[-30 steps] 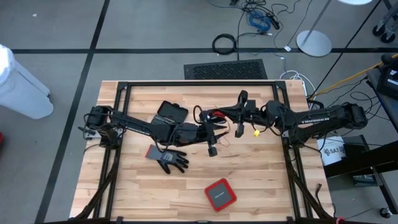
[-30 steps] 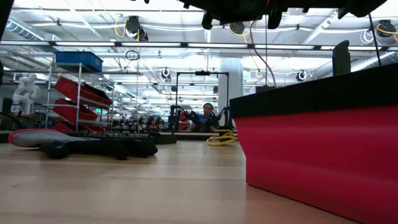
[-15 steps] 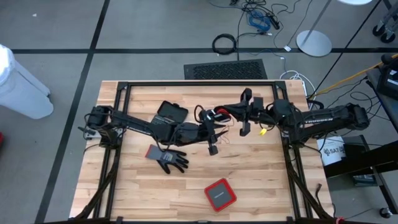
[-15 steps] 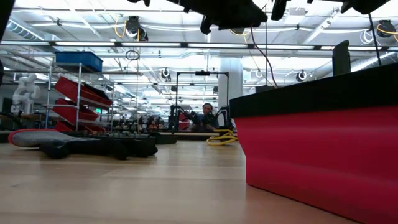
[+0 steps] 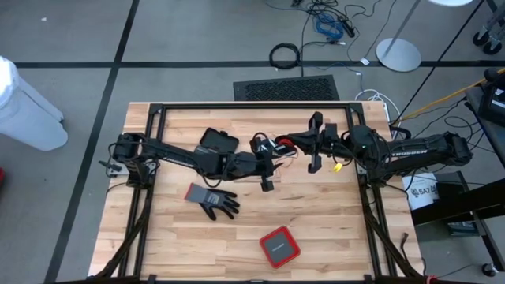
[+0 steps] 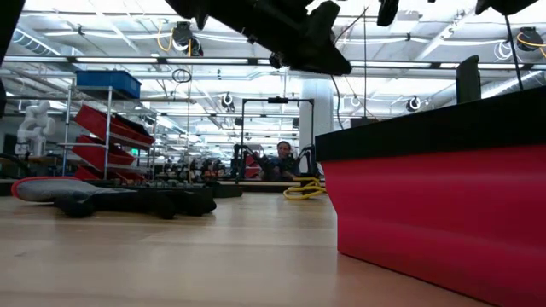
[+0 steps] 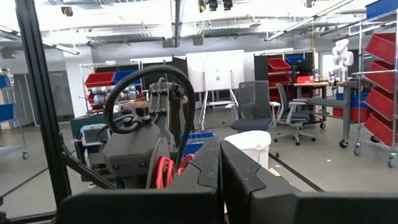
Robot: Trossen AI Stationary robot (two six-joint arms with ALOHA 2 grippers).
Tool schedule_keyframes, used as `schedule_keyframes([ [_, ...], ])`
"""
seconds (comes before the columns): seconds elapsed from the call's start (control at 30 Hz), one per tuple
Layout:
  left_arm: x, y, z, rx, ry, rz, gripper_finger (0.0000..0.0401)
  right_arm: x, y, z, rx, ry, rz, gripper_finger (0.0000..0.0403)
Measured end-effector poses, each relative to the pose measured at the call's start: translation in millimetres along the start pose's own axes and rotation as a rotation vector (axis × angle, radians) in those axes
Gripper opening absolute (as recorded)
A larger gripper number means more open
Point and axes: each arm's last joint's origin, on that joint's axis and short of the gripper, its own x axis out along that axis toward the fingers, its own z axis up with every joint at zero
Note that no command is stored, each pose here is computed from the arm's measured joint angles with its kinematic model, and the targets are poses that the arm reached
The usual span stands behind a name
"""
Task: Coil cords
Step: Coil the red wire onto the spool
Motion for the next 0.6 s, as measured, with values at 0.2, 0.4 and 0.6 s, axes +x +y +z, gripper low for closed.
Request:
schedule_keyframes([
  [0.2,-2,-3,-20,0.000,-0.053,-0.020,0.0106,-1,0,1,-0.006,0.003,0.000,0.0000],
  [0.4,-9,-2,-48,-0.046,-0.151,-0.013,0.0106,-1,0,0,-0.008,0.013,-0.001,0.0000],
  [0.6,-14,4,-64,-0.092,-0.194,-0.030,0.0106,-1,0,-1,-0.013,0.020,-0.003,0.0000],
])
